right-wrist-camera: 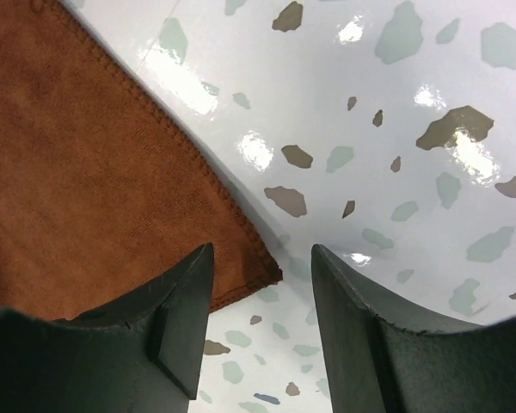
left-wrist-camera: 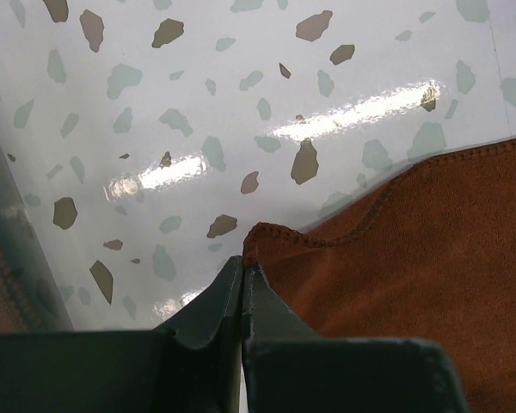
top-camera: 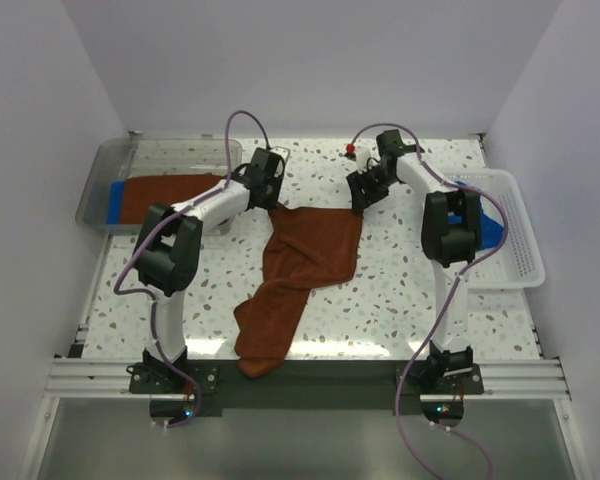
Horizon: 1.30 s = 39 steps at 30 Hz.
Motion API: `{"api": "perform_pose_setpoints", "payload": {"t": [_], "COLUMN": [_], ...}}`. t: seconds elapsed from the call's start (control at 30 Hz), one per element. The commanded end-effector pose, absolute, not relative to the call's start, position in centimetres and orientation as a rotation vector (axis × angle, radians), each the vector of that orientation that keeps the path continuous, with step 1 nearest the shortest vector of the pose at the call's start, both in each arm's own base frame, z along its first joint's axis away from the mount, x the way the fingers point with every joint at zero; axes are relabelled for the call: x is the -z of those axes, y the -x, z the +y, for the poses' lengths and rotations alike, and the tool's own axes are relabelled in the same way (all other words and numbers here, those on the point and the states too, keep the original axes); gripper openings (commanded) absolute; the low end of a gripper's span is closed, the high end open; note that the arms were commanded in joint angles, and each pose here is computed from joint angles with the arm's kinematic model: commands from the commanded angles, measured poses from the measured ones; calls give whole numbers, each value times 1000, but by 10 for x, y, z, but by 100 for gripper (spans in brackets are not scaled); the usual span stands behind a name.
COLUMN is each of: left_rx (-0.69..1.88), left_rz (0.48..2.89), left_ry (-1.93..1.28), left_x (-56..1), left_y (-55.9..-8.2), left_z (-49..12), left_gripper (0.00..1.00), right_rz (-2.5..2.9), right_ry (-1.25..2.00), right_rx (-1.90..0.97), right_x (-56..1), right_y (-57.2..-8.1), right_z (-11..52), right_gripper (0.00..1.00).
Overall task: Fold and stack the towels
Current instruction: Flatten out the crumpled towel
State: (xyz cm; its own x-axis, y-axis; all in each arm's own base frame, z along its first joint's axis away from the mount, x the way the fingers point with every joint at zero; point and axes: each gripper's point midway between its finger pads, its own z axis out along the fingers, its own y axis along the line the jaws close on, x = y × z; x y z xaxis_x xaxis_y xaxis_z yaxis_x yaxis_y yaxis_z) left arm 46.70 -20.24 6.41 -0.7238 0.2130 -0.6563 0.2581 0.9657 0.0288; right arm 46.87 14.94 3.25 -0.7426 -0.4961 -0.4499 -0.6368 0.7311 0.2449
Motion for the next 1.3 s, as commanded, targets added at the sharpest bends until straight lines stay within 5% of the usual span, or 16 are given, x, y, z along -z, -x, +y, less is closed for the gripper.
{"api": "perform_pose_setpoints", "payload": {"t": [0.0, 0.4, 0.7, 0.83, 0.9, 1.07, 1.27], "left_rx": [102, 97, 116, 138, 151, 180, 217], "left_rz": [2335, 2341, 2332, 2327, 2307, 2190, 1884], "left_ry": [-330, -330, -305, -297, -288, -290, -358], "left_x": [-82, -80, -79, -78, -86, -139, -278], "left_y": [-483, -482, -487, -491, -494, -503, -497], "left_z": [-205, -203, -201, -200, -197, -187, -187], "left_gripper": [0, 0, 0, 0, 0, 0, 0], "right_rz": [2500, 2682, 2669, 2622, 2570, 2379, 2047], "right_ry": [791, 615, 595, 590, 596, 591, 542], "right_rx": [-552, -604, -681, -689, -667, -563, -388], "right_x": [-58, -35, -28, -35, -52, -127, -287], "right_y": [-479, -447, -451, -462, -471, -492, -499], "right_z": [155, 152, 163, 167, 167, 164, 148], "right_gripper": [53, 49, 29, 9, 0, 0, 0]}}
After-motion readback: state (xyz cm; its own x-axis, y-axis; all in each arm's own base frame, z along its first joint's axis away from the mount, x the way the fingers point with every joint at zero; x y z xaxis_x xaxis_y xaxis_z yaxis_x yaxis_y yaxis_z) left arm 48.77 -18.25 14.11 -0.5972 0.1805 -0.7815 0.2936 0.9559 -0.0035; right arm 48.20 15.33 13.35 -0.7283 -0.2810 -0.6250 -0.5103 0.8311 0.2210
